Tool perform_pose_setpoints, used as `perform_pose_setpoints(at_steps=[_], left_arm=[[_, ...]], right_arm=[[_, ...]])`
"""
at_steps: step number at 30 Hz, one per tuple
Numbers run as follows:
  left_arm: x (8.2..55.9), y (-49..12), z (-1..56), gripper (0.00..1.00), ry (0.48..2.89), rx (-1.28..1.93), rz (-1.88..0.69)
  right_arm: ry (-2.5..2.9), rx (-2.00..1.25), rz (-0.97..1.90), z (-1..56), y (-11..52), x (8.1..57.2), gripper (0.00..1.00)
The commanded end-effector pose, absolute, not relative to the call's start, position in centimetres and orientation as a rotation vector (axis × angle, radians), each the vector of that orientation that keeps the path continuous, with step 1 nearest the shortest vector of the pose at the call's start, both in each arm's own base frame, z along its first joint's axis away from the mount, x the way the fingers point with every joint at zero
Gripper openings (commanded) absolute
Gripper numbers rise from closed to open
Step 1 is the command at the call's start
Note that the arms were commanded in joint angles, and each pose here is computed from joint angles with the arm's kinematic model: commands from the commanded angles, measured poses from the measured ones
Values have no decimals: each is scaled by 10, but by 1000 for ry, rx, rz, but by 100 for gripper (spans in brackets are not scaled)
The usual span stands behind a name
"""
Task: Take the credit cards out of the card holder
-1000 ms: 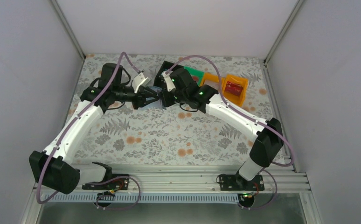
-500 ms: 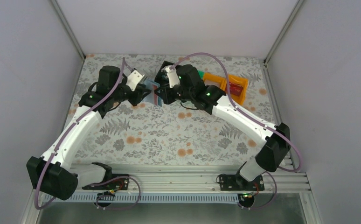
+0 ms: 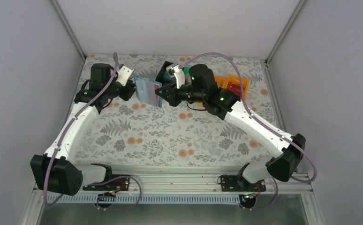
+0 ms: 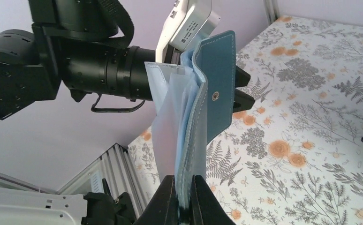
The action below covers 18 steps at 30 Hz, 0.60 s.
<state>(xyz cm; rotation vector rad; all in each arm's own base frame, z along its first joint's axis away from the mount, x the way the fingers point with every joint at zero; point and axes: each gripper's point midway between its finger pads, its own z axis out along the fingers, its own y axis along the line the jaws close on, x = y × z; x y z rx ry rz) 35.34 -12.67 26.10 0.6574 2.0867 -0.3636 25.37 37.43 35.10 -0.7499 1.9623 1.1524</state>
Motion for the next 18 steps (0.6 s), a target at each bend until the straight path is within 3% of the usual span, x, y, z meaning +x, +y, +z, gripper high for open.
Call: perform_pose_setpoints(at_steps=[1,7,16,18], left_arm=[[355,-126,288,37,2007,692,-375],[342,-119,326,43,1910,734,-298],[306,-132,391,73,1768,809,-293],[301,-152,391,86,1762,836,-330]], right_arm=[[1937,-747,1198,351,376,256,4],[1976,-632,1224,341,367,278,4],[1999,-388,1217,330,350,322,4],[1992,-364,1228,331,350,324,4]])
